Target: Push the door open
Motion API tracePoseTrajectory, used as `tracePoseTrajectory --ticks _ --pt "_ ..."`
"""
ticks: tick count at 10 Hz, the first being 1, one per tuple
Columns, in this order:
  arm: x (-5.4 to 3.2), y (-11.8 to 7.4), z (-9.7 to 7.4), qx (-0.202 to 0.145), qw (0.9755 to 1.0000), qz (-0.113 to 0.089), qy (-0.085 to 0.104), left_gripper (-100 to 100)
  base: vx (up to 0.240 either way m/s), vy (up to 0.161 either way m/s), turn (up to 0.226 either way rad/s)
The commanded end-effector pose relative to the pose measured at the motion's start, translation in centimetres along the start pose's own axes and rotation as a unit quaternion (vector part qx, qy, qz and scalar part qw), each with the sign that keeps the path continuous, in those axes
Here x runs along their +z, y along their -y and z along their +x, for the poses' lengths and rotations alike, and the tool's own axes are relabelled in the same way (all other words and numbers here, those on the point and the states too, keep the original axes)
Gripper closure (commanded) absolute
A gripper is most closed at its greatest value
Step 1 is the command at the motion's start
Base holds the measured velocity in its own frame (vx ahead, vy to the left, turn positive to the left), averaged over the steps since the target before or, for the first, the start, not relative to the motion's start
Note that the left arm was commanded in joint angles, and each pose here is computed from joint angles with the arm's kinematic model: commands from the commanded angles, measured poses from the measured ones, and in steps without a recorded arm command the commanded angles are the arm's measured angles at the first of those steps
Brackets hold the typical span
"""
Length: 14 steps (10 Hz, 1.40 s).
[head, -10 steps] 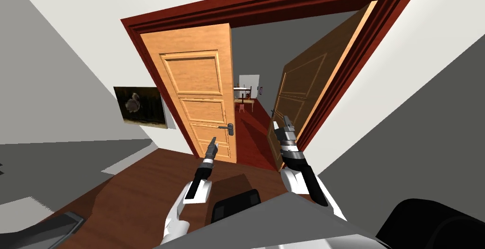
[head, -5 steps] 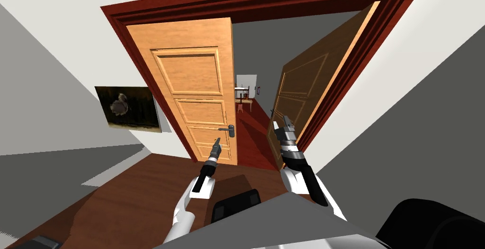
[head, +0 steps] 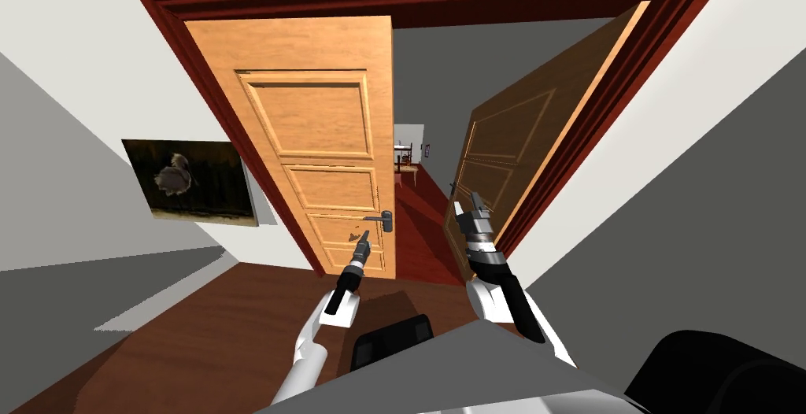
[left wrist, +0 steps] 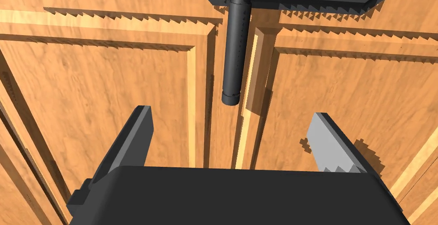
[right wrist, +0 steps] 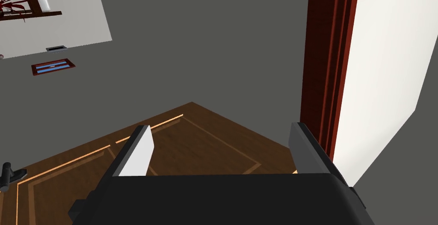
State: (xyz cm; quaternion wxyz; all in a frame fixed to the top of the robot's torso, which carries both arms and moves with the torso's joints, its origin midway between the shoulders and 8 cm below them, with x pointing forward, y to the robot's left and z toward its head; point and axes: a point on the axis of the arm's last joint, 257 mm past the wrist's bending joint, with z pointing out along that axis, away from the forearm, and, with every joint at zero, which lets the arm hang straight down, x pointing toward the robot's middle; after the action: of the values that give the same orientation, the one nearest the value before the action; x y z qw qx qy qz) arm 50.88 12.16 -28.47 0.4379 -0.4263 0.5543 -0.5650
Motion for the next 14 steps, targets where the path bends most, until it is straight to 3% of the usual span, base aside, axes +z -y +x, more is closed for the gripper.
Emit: tracePoseTrajectory --ticks 1,9,10,14 --pt "0.07 -0.14 -0.20 0.001 1.0000 0.000 0.002 -100 0.188 -0.063 -0.034" --pt "0.46 -0.73 -0.75 -0.002 0.9999 -0.002 0.010 -100 0.188 -0.052 -0.022" --pt "0.46 -0.73 -0.75 -0.002 0.9999 -0.002 0.010 100 -0.010 0.003 0.003" --pt "0.46 -0.73 -0.75 -0.002 0.9999 -0.002 0.010 100 -0.019 0.006 -0.002"
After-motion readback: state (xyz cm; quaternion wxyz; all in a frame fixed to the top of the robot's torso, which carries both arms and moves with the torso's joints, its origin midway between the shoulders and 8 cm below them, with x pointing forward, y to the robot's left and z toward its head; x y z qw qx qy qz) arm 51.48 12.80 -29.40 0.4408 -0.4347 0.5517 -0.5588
